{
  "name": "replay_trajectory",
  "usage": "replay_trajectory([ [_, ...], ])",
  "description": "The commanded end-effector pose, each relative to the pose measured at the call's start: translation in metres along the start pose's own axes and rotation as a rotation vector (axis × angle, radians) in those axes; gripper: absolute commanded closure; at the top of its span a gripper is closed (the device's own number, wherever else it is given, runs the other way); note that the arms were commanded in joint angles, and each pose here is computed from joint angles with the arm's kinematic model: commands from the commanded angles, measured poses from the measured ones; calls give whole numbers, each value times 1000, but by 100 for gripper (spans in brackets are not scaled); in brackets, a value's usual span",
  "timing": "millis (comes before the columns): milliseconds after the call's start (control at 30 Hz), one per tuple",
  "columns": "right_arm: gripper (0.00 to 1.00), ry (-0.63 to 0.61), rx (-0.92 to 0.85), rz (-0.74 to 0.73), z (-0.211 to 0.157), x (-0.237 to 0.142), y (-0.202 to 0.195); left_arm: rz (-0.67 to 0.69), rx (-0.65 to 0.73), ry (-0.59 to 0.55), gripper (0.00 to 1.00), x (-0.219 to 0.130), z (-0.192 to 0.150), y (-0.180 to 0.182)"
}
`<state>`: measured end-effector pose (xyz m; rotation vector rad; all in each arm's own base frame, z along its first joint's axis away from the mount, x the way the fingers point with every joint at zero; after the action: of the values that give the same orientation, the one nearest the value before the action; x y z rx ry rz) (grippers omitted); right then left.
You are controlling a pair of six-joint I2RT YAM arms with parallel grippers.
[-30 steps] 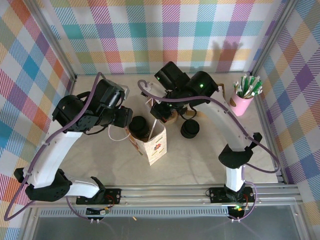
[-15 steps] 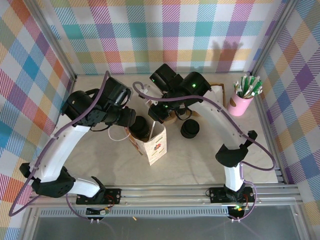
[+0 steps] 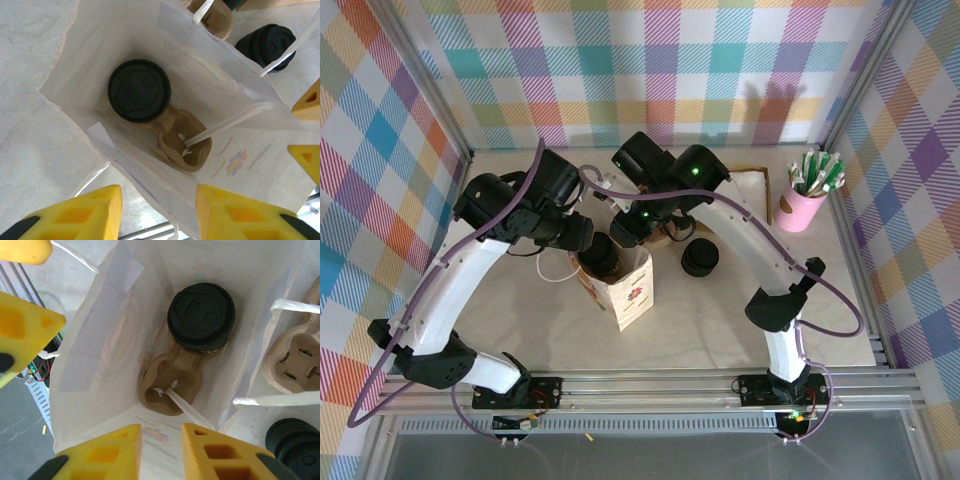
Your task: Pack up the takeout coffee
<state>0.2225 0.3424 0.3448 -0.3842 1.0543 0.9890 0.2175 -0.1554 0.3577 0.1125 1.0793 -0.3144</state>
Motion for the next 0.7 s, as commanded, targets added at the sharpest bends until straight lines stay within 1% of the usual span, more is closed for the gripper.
replay_trajectory([
  [0, 67, 19, 9, 8, -3, 1, 4, -14, -1, 29, 58, -2, -3, 1],
  [67, 64, 20, 13, 11, -3, 1, 4, -18, -2, 29, 58, -2, -3, 1],
  [200, 62, 14, 18, 24, -3, -3, 6, -19, -1, 35, 58, -3, -5, 2],
  [333, 56, -16, 25, 32, 0, -11, 9, -19, -3, 31, 58, -5, -5, 4],
  [567, 38, -126, 32, 37, 11, -37, 14, -22, -6, 7, 58, -8, -2, 5],
  [667, 34, -171, 28, 38, 14, -48, 15, -20, -7, -2, 58, -9, -1, 6],
])
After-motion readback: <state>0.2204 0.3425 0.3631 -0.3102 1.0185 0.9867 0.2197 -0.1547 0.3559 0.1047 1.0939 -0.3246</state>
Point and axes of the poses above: each hand's point on the last joint's axis, 136 mm out from that joint toward the fingers, its own x axis out along the fingers, its own y axis along the line the jaws close on, z = x × y, the point moved 3 cm from there along -x, back along the fingers, and after that the axes turned 3 degrees about x, right-handed, at the moved point
